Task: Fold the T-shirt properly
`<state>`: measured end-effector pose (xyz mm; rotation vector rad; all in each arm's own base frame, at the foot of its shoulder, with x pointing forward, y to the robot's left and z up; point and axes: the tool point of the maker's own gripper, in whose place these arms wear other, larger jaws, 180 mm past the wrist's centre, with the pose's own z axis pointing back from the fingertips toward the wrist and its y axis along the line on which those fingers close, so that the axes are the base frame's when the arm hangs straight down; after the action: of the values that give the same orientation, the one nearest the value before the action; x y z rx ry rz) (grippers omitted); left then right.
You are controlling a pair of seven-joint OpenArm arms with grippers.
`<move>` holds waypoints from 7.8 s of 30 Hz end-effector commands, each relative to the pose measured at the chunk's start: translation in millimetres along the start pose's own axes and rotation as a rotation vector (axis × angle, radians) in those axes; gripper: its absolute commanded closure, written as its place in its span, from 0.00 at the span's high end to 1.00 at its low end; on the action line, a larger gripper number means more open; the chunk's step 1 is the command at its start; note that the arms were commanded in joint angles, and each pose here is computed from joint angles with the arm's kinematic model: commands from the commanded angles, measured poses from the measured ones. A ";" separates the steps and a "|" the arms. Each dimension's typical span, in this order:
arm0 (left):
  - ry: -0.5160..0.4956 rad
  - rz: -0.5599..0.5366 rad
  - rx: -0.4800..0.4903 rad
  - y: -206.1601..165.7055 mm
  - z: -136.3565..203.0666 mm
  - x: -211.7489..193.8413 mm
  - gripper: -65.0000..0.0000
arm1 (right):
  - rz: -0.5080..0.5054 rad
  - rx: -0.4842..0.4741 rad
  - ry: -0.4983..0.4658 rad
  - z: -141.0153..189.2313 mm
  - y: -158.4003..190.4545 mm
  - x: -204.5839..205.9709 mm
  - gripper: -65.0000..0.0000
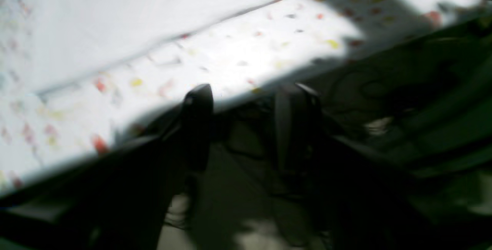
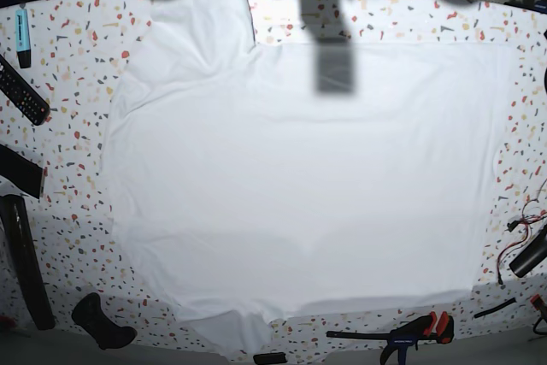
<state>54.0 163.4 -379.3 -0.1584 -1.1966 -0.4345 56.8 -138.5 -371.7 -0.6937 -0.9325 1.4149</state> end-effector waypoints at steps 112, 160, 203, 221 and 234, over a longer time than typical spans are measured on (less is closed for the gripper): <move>0.181 -0.702 -0.078 137.8 -75.4 -14.8 0.00 | 0.043 -0.050 -0.049 8.0 -9.5 12.2 0.00; 0.181 -0.705 -0.079 137.9 -75.6 -14.8 0.00 | -0.049 -0.135 0.007 9.1 -24.9 1.7 0.00; 0.076 -0.482 0.300 219.3 -163.6 69.4 0.00 | -0.471 -0.147 -0.021 -192.8 -146.1 50.7 0.00; 0.078 -0.385 0.379 229.8 -194.3 80.0 0.00 | -0.687 -0.259 0.021 -218.7 -215.0 27.8 0.00; 0.039 -0.264 0.407 241.7 -200.7 84.1 0.00 | -0.744 -0.234 0.064 -222.2 -219.5 -0.8 0.00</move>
<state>340.5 286.0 -369.9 0.3266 -1.1875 -0.4125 349.3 -126.0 -310.9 -0.4553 -1.0937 0.6258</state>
